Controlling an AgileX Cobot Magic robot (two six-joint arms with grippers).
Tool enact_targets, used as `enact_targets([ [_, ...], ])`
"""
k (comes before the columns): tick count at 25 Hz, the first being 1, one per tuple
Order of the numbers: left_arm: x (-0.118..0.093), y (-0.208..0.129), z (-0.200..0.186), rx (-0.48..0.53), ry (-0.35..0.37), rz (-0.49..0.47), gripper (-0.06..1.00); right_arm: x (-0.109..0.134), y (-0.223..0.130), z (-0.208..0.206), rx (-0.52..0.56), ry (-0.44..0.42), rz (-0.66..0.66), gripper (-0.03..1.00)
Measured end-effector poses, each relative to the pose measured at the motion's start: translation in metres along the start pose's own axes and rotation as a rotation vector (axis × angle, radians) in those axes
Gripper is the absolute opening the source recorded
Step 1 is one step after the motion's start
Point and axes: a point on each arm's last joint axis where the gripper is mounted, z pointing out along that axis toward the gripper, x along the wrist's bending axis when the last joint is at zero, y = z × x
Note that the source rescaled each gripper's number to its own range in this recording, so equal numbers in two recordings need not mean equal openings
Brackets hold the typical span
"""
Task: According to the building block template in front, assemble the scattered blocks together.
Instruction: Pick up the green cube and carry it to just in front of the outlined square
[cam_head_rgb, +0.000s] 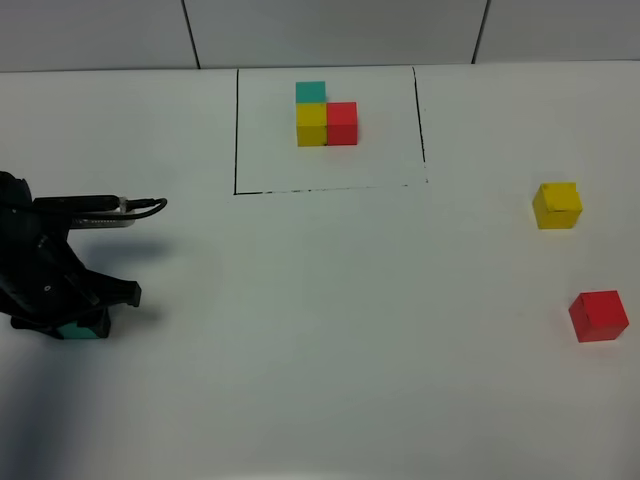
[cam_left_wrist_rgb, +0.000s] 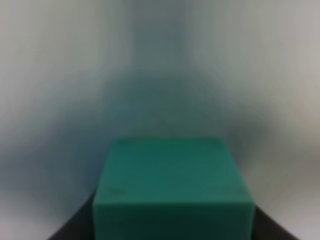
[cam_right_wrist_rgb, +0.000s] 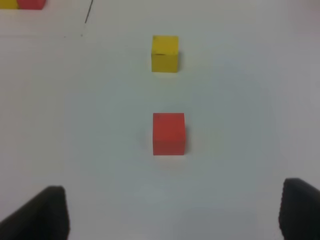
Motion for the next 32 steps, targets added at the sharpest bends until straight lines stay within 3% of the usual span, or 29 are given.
enact_targets([
  [10,-0.001,-0.001,-0.002,0.032,-0.006,0.111,0.00,0.000,0.000,0.000,0.000,0.000,0.001,0.72],
  [16,-0.024,0.020,-0.020,-0.019,-0.010,0.335,0.00,0.000,0.000,0.000,0.000,0.000,0.000,0.72],
  [20,-0.056,0.043,-0.036,-0.055,-0.013,0.496,0.00,0.000,0.000,0.000,0.000,0.000,0.000,0.72],
  [32,-0.187,0.100,-0.039,0.016,-0.021,1.031,0.00,0.000,0.000,0.000,0.000,0.000,0.002,0.72],
])
